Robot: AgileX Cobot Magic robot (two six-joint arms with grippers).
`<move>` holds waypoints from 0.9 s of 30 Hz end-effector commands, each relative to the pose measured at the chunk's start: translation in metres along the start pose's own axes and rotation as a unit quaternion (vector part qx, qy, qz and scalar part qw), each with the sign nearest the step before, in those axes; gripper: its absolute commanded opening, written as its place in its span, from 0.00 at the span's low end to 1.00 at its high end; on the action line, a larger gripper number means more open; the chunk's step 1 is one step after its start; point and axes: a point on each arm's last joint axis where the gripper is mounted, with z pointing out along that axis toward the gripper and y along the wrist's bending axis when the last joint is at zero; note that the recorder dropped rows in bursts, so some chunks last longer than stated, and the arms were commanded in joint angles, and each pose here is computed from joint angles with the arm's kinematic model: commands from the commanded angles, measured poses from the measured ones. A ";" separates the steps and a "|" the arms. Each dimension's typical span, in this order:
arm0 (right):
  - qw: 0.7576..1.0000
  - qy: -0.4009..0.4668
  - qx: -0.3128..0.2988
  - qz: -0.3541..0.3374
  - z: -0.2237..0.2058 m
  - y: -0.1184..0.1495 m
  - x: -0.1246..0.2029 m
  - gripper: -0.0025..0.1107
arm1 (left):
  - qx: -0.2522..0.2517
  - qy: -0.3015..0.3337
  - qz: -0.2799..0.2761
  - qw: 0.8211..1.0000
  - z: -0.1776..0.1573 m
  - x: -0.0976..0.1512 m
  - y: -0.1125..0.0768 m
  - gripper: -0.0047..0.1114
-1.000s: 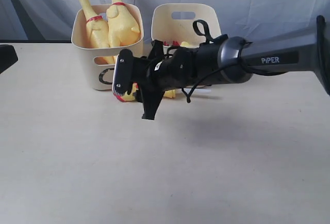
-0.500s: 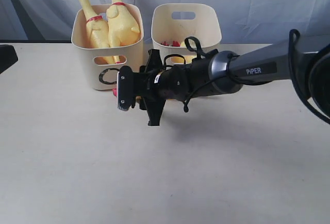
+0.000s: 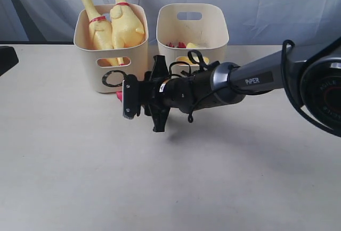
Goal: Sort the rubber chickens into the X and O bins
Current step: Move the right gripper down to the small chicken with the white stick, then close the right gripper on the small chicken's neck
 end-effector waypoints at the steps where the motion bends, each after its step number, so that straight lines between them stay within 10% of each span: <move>1: 1.000 0.000 0.017 -0.001 0.000 -0.006 0.003 0.49 | -0.001 -0.003 -0.004 1.000 -0.001 0.001 0.000 0.04; 27: 0.999 0.019 0.022 0.030 0.003 -0.011 0.022 0.49 | 0.001 -0.004 -0.005 1.000 -0.001 0.001 -0.001 0.04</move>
